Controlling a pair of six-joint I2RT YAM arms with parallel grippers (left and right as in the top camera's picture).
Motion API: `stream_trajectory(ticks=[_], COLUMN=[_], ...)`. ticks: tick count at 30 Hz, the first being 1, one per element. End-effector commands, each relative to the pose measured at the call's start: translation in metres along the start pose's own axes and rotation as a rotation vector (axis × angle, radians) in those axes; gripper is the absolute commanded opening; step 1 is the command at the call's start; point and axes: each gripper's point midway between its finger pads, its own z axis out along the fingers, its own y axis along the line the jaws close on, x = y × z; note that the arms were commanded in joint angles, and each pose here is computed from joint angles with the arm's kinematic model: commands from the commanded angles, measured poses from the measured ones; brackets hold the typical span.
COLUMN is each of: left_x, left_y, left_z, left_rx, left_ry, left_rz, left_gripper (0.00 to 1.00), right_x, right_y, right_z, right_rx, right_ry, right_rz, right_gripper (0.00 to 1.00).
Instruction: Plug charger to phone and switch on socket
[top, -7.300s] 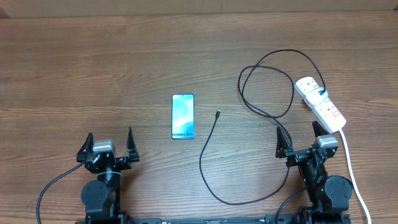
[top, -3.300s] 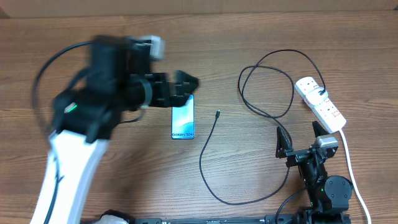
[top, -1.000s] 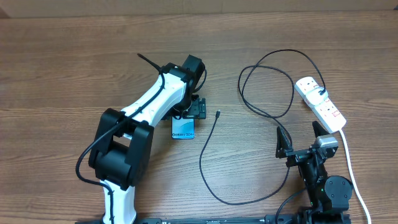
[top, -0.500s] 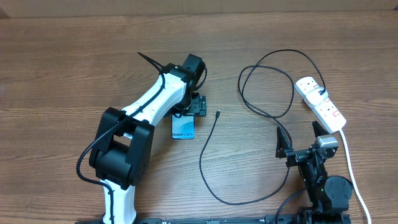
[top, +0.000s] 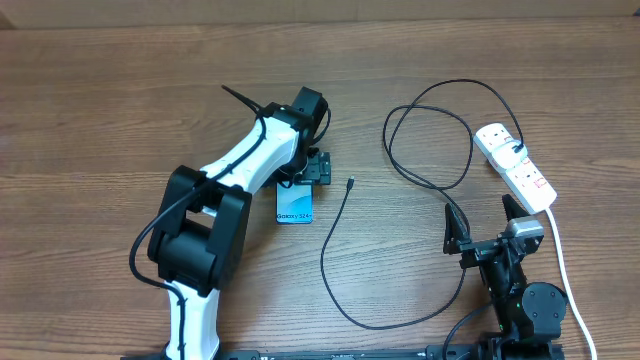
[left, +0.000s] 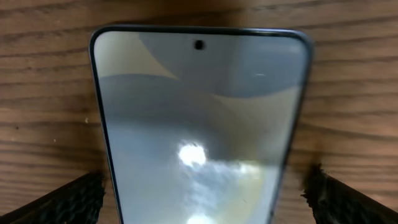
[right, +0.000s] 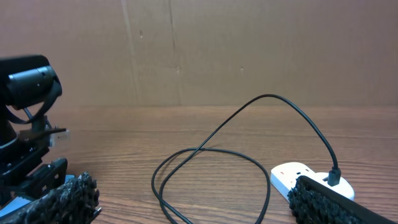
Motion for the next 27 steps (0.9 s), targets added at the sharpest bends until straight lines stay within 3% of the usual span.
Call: stream_trajectory(ticks=[1,27], left_x=[0.004,0.014], left_y=[0.002,0.000], left_z=[0.008,0.008], left_rx=[0.001,0.030], left_ry=[0.026,0.080], left_rz=[0.031,0.037], left_gripper=[1.00,1.00], right_x=[0.002,0.002], right_y=[0.000,0.000], right_z=[0.000,0.000], right_rx=[-0.001,-0.001], right_ry=[-0.003,-0.003], right_rz=[0.003,0.003], right_gripper=[1.00,1.00])
